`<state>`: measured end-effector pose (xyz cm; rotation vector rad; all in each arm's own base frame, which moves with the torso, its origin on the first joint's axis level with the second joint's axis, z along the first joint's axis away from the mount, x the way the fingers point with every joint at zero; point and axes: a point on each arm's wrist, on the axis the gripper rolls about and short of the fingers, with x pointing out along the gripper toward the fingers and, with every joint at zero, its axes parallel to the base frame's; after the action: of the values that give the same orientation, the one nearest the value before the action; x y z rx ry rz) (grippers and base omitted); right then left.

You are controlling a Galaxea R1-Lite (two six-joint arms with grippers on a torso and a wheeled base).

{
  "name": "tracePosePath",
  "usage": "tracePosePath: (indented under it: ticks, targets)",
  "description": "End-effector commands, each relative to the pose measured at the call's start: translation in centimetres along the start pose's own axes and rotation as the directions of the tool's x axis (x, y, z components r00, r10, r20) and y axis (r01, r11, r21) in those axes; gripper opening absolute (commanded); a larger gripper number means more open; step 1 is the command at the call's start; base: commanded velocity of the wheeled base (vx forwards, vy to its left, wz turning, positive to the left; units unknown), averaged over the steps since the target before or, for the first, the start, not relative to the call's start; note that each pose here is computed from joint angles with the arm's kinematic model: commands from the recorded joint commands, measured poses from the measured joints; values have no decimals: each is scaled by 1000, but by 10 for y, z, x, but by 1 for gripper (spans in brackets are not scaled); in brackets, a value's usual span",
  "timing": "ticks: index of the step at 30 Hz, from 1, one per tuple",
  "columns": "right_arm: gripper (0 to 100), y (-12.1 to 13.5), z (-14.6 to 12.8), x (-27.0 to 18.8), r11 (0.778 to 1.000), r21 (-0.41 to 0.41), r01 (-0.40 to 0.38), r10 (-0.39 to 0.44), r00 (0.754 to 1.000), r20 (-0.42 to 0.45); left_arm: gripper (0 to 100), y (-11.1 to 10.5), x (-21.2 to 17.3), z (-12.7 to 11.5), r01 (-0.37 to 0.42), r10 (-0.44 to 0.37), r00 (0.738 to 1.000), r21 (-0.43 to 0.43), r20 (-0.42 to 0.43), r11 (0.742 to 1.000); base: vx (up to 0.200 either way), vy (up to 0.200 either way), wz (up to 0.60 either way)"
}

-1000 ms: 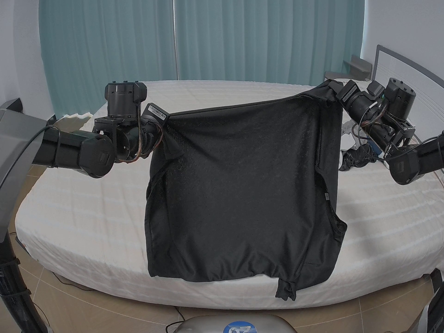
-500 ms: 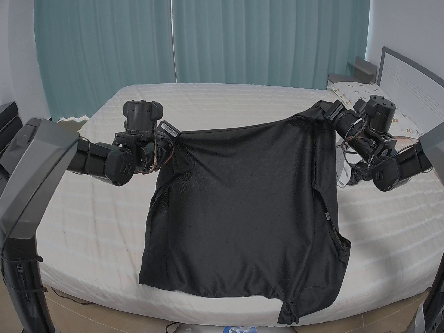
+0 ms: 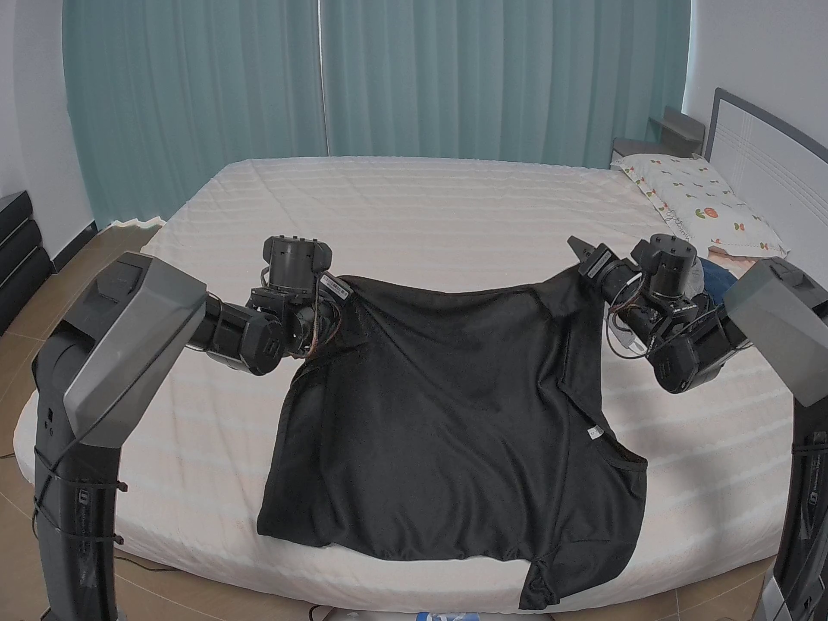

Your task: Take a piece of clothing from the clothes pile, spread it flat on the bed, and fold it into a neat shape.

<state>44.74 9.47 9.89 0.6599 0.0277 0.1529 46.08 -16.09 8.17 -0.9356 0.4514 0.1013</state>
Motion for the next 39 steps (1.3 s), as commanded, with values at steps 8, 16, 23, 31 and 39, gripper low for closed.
tracePosePath:
  ticks: [8, 16, 23, 31, 39]
  targets:
    - [100, -68, -60, 6, 969, -83, 233, -244, 957, -157, 100, 47, 27, -19, -156, 161, 986, 94, -49, 983, 0, 0, 0]
    - [100, -77, -56, -7, 951, -160, 264, -294, 934, -205, 100, 54, 22, -6, -255, 264, 961, 110, -76, 961, 0, 0, 0]
    - [100, -68, -43, -27, 957, -155, 244, -277, 930, -243, 100, 37, 1, 35, -213, 214, 976, 39, -37, 976, 0, 0, 0]
    - [100, -62, -65, -39, 955, -183, 232, -282, 900, -332, 100, 58, -16, 52, -245, 240, 967, -54, -80, 968, 0, 0, 0]
    - [100, -57, -91, -28, 952, -220, 213, -286, 876, -389, 100, 84, -51, 53, -205, 184, 973, -146, -141, 968, 0, 0, 0]
